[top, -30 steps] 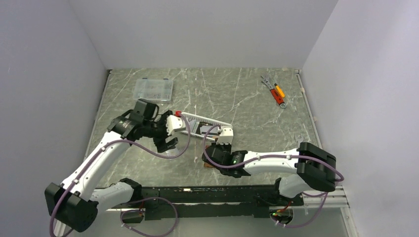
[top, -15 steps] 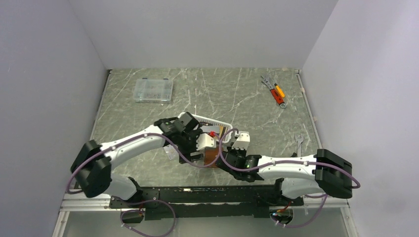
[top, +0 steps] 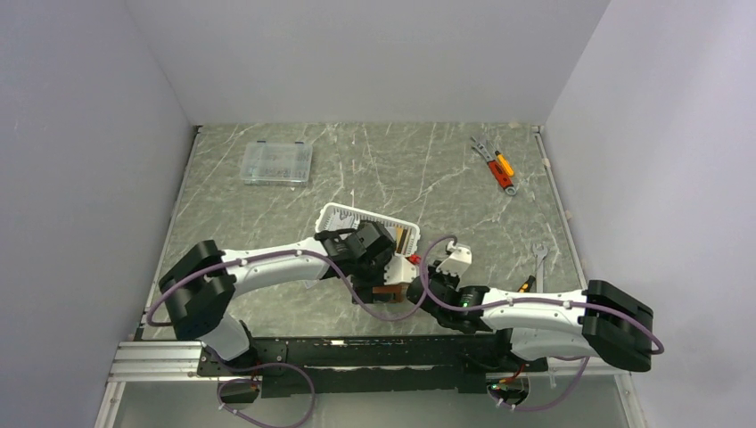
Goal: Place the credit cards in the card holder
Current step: Open the card holder at the center of the board.
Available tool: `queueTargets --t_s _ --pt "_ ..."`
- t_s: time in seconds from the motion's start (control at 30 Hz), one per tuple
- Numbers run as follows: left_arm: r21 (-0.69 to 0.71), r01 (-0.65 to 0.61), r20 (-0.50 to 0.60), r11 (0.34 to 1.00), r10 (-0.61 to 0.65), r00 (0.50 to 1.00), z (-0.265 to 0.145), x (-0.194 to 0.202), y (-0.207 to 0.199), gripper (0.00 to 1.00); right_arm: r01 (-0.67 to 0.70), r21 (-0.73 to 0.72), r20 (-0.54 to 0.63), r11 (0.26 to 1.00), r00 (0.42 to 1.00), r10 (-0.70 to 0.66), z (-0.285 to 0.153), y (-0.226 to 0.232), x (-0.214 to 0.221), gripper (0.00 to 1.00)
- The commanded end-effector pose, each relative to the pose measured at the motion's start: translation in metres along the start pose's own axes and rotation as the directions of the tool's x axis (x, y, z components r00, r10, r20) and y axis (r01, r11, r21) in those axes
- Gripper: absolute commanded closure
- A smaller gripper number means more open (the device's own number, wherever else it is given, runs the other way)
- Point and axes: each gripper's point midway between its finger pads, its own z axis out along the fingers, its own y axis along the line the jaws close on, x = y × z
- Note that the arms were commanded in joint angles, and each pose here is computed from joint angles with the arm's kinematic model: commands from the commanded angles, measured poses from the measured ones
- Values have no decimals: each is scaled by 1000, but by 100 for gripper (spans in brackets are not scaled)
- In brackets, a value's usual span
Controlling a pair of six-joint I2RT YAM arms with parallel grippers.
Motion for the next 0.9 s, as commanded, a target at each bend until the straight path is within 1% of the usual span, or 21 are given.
queueTargets --t_s 0.0,0.17,0.33,0.43,0.6,0.67,0.77,0.87 --pt "-20 -78 27 997 79 997 18 -24 -5 1 -44 -20 -63 999 997 43 2 -6 12 100" --pt "11 -112 21 994 112 994 31 -29 -14 1 -63 -37 -73 997 996 60 3 -5 11 100" --pt "-37 -154 15 987 154 988 40 -27 -12 1 -67 -55 -78 996 995 63 2 -1 10 100" --pt "-16 -169 10 985 169 986 44 -25 -21 1 -67 -61 -84 996 995 62 2 2 11 100" --pt "-25 -275 -20 961 274 961 52 -15 -42 1 -68 -57 -87 996 994 63 2 1 11 100" --pt "-73 -296 -50 952 293 955 51 -12 -35 1 -72 -50 -89 996 994 67 2 -1 12 100" --pt "-120 -309 -65 944 303 951 48 -11 -27 1 -78 -40 -93 996 993 74 2 -7 15 100" --pt "-148 -314 -61 938 308 949 41 -10 -24 7 -87 -38 -97 996 992 83 1 -10 17 100"
